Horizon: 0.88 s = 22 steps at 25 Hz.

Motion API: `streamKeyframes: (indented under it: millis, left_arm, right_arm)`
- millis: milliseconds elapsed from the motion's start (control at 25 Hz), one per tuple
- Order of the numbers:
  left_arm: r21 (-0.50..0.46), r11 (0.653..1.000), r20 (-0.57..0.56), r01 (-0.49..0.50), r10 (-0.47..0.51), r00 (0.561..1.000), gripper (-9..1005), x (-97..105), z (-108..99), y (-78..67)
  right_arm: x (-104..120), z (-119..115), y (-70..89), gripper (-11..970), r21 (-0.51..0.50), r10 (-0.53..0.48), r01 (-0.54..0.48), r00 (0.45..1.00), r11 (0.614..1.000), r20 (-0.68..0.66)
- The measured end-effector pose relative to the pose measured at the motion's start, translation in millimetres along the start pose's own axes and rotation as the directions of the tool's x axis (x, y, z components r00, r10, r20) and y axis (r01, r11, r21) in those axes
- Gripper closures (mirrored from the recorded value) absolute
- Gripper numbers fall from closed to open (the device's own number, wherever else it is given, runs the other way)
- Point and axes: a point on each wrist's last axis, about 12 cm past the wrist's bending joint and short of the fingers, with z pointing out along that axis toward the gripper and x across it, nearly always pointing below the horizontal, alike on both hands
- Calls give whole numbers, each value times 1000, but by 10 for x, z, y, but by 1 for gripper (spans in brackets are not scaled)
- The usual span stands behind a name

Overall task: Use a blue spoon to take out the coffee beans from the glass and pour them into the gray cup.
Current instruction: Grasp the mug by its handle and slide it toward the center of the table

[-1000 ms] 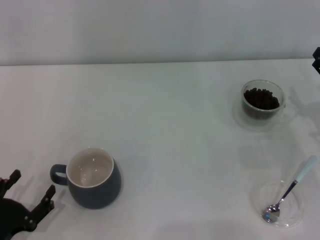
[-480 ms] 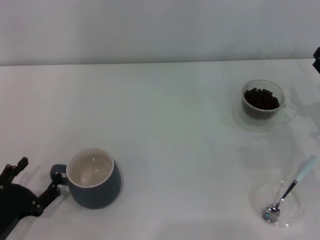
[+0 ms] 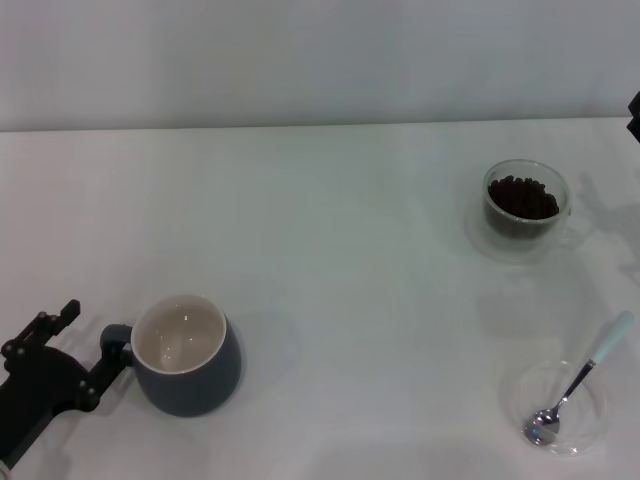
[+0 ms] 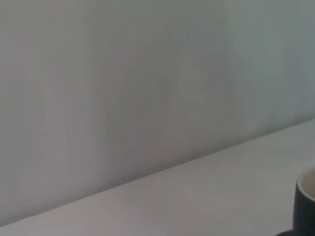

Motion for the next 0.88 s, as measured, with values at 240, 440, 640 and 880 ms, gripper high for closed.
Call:
streamKeyframes:
  millis: [240, 440, 640, 880]
  left_arm:
    - [-18, 999, -6, -37, 37, 999, 438, -3, 40, -6]
    - [-12, 998, 5, -58, 58, 998, 604, -24, 74, -36]
    - [-7, 996, 15, -86, 86, 996, 737, -47, 114, -61]
    - [-24, 998, 36, -62, 63, 997, 885, -103, 210, -83]
  right_arm:
    - [-5, 15, 7, 91, -2, 1, -1, 1000, 1000, 1]
    - [-5, 18, 9, 91, -2, 1, -1, 1000, 1000, 1]
    - [-4, 22, 10, 91, -2, 1, -1, 1000, 1000, -1]
    - [-3, 26, 10, 91, -1, 1, -1, 1000, 1000, -3]
